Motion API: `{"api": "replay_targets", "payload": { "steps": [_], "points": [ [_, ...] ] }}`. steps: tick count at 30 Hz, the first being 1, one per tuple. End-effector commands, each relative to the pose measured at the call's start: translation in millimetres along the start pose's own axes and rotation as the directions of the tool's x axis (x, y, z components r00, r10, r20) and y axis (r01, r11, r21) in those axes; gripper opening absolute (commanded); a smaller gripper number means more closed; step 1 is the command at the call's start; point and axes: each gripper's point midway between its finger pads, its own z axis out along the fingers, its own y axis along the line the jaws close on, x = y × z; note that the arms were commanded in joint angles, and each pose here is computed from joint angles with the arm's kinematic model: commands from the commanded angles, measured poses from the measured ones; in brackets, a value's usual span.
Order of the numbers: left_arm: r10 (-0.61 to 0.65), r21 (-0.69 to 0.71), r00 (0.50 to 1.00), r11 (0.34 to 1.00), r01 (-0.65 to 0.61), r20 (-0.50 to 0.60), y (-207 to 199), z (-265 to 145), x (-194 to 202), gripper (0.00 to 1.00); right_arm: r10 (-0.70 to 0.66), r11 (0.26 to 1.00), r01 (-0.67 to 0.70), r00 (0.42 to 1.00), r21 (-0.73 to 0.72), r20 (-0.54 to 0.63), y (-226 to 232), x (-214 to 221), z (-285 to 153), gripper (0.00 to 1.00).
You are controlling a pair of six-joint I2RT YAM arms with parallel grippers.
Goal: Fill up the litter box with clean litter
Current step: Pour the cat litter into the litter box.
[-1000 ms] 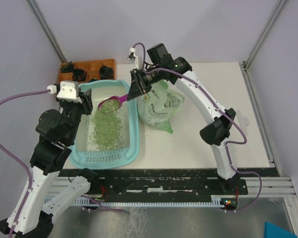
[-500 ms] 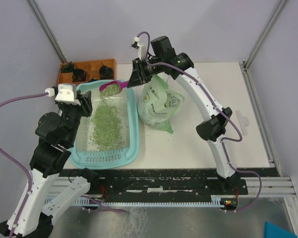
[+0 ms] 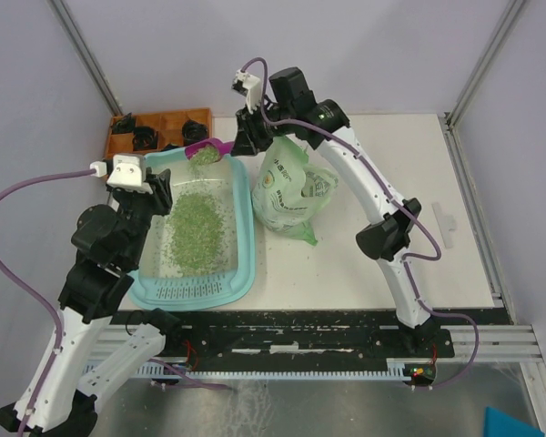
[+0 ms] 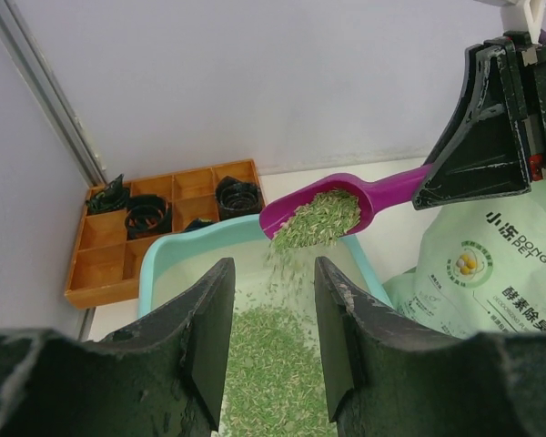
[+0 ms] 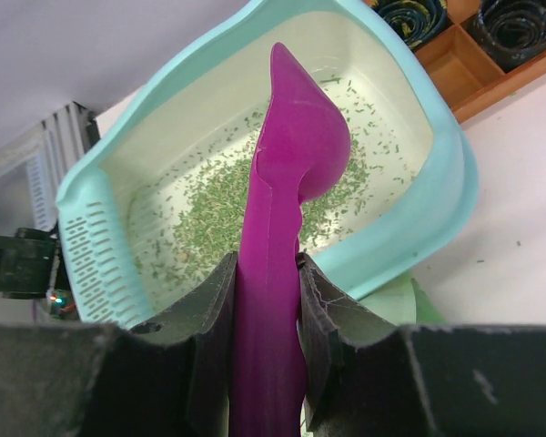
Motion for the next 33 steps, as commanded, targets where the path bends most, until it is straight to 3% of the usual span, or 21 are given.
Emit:
{"api": "replay_targets", "payload": {
  "steps": [1,7,14,24,31,33],
  "points": [
    [-0.029,-0.018,0.999,0.999,0.029,0.03,1,4,-4,0.48,-0.242,0.97,0.241,0.969,0.032,0.043,25,-20,-1,0.02],
    [-0.03,-0.025,0.999,0.999,0.031,0.026,1,4,1,0.48,-0.358,0.932,0.356,0.933,0.068,0.022,34,-19,7,0.02],
    [-0.027,-0.044,0.999,0.999,0.028,0.028,5,2,4,0.48,-0.535,0.828,0.532,0.844,0.176,-0.034,37,-22,15,0.02],
    [-0.028,-0.065,0.999,0.997,0.03,0.03,9,0,9,0.48,-0.58,0.782,0.543,0.814,0.307,0.037,34,-63,0,0.02],
    [-0.017,-0.055,1.0,0.998,0.018,0.022,6,4,10,0.48,-0.567,0.786,0.528,0.823,0.322,0.034,34,-65,-9,0.01],
    [-0.019,-0.046,0.999,0.999,0.021,0.028,4,5,12,0.49,-0.554,0.798,0.534,0.833,0.28,-0.011,33,-45,1,0.01]
  ]
}}
